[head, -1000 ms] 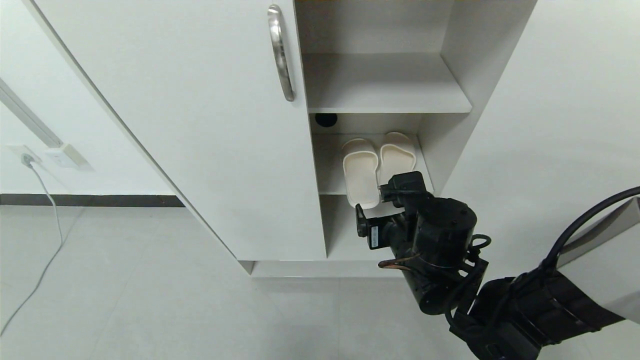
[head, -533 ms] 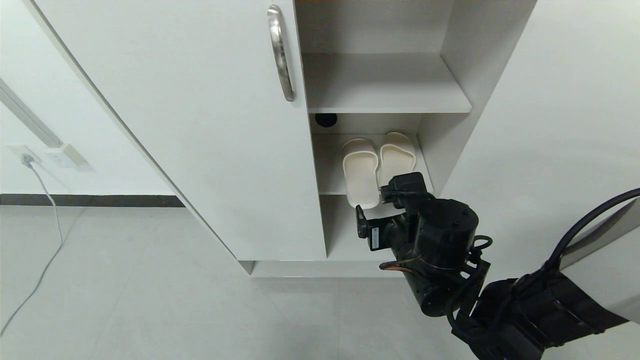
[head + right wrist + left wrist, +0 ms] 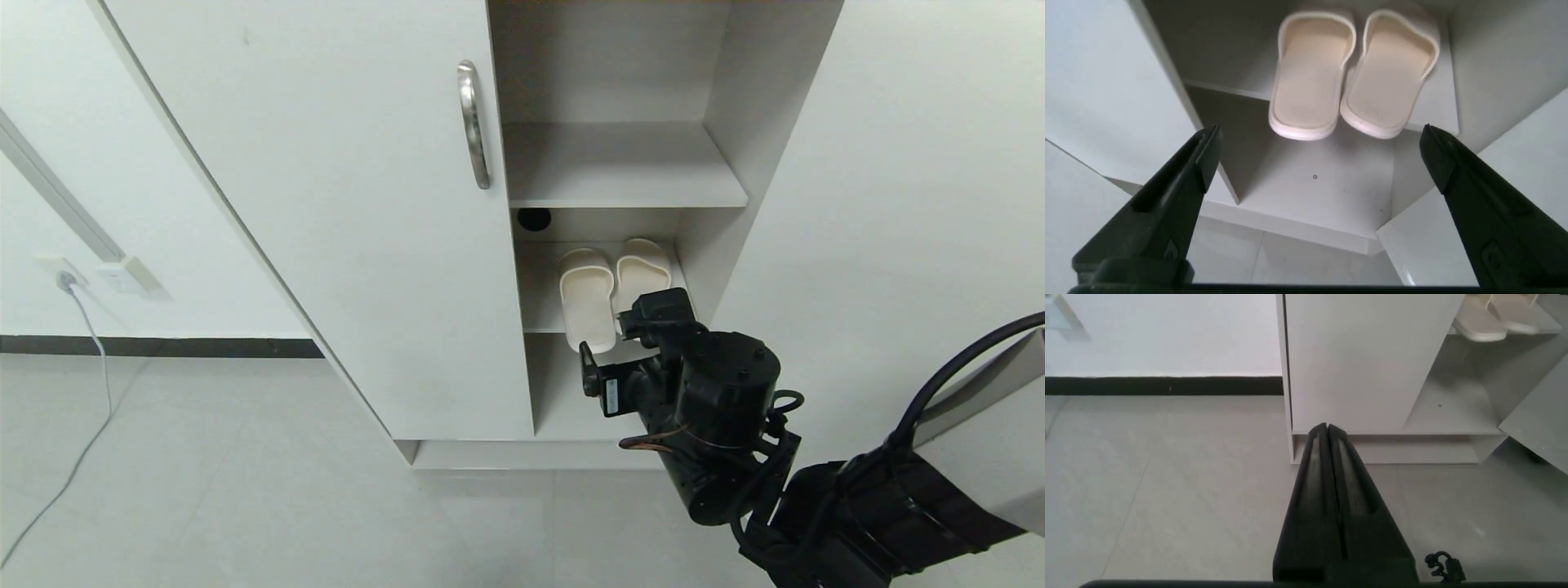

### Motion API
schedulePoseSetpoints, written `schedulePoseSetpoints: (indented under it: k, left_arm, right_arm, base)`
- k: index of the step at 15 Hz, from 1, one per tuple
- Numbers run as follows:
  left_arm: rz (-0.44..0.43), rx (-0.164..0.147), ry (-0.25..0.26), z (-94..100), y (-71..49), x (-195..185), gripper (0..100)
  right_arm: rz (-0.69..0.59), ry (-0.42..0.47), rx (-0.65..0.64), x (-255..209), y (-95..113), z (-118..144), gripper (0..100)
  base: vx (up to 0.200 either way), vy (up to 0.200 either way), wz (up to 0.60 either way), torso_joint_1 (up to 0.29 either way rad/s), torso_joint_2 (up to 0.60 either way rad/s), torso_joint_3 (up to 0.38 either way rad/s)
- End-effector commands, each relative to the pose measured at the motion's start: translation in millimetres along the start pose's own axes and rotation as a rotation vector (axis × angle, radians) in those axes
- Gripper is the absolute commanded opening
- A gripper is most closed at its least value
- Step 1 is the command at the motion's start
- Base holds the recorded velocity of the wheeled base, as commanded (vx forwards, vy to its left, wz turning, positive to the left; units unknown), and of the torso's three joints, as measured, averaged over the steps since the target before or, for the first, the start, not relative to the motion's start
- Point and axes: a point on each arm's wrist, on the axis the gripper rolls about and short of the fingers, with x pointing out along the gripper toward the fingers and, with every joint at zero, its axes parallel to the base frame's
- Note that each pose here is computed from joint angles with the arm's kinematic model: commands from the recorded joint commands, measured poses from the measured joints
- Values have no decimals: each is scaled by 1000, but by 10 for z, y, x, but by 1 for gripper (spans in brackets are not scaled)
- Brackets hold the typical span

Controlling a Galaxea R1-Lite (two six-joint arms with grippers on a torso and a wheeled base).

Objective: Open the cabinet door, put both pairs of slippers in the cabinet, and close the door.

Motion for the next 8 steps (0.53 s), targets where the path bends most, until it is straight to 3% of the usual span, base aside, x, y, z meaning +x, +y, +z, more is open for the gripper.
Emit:
schedulePoseSetpoints:
  k: [1, 6, 8]
  left_arm:
    - [0, 1, 1, 0, 0, 1, 0]
    - [-2, 4, 1, 0, 0, 1, 0]
    - [0, 2, 1, 0, 0, 1, 0]
  right_arm:
    - [4, 9, -7, -1, 14, -38, 100]
    - [16, 12, -10, -6, 7, -41, 100]
    - [117, 20, -18, -98, -40, -53, 100]
  base:
    - [0, 0, 0, 12, 2, 207]
    - [0, 0, 0, 2, 3, 204]
    - [0, 0, 0, 5, 12, 168]
